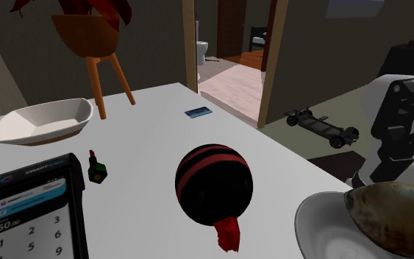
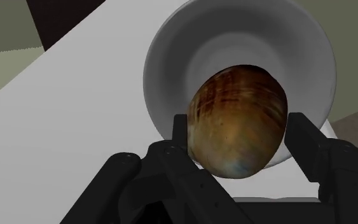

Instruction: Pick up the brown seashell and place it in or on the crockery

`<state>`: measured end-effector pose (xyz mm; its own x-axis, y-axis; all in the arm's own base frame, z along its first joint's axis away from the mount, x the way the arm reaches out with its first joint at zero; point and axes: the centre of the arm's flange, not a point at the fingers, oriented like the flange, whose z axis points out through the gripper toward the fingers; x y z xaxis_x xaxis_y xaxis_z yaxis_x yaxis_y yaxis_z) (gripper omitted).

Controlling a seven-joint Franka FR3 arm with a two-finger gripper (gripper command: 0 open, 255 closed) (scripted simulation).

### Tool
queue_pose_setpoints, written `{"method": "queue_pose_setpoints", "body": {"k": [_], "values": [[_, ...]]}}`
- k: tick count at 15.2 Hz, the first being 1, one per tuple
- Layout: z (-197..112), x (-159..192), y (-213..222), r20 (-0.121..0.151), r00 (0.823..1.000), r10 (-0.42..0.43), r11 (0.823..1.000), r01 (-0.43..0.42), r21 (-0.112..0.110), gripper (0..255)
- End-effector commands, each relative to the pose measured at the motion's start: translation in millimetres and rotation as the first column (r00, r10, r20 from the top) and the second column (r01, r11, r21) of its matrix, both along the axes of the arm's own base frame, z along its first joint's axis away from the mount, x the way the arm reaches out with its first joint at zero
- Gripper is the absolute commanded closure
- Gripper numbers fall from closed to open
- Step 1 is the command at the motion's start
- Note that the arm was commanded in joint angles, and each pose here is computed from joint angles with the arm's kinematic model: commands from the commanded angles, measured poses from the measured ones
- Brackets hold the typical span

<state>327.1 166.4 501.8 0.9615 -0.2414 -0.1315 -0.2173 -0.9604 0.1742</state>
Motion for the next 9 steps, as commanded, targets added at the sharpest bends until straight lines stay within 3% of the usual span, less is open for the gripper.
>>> {"method": "queue_pose_setpoints", "body": {"k": [1,9], "values": [[-11,-1,0,0.001,1.0,0.0,1.0,0.0,0.0,255],[-46,-1,0,0.001,1.0,0.0,1.0,0.0,0.0,255]]}}
